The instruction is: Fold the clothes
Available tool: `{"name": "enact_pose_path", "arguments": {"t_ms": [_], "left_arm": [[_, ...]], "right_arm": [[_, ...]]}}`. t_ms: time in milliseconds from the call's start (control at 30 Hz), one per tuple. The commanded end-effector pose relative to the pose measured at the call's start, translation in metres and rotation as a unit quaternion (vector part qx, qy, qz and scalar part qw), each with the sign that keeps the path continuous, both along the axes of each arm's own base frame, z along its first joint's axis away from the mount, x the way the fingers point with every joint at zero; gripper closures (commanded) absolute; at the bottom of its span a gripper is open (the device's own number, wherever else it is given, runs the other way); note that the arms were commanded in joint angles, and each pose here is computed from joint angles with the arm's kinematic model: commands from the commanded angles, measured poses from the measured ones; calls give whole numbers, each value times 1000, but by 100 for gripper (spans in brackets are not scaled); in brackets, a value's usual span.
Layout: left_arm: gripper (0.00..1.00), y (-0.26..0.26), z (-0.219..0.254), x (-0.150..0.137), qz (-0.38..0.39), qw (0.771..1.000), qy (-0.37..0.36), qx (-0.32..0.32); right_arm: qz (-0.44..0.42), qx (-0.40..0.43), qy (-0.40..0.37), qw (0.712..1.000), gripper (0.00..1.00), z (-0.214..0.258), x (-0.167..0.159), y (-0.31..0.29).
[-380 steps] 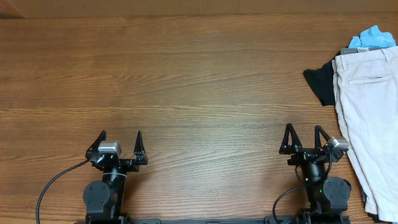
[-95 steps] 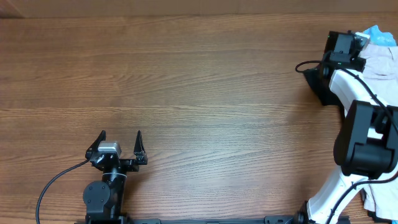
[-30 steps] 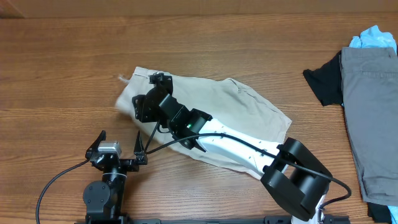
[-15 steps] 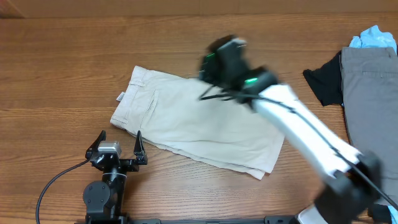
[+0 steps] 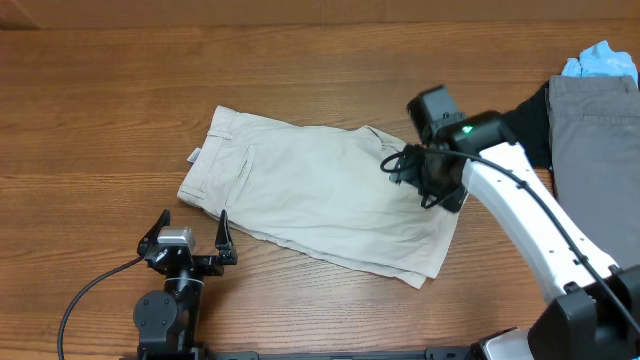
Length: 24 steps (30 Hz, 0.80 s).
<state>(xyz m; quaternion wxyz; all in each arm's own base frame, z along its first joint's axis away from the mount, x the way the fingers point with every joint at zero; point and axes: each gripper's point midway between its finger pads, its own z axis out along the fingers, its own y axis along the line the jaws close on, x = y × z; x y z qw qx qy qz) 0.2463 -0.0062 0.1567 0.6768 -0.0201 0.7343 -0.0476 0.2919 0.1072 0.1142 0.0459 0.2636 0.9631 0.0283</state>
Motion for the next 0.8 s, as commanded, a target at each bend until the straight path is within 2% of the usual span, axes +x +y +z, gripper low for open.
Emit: {"name": "enact_pose_path", "arguments": {"t_ms": [0, 100, 133, 167, 200, 300, 700, 767], "left_arm": [[0, 4, 0, 0, 9, 1000, -3, 14], [0, 4, 0, 0, 9, 1000, -3, 14], [0, 4, 0, 0, 9, 1000, -3, 14], [0, 4, 0, 0, 9, 1000, -3, 14], [0, 4, 0, 0, 9, 1000, -3, 14], [0, 4, 0, 0, 9, 1000, -3, 14], [0, 3, 0, 0, 4, 1000, -3, 11], [0, -7, 1, -1, -20, 999, -2, -41]], "right_arm": [[-60, 7, 20, 998, 18, -25, -10, 0], [-92, 30, 19, 995, 17, -35, -9, 6], [-98, 44, 16, 994, 12, -35, -6, 11], [-97, 57, 11, 994, 3, -34, -3, 16], [-95, 68, 3, 993, 0, -33, 2, 19], [-92, 75, -15, 993, 0, -31, 11, 23], [-94, 57, -17, 994, 0, -35, 9, 16], [-94, 57, -17, 994, 0, -35, 9, 16]]}}
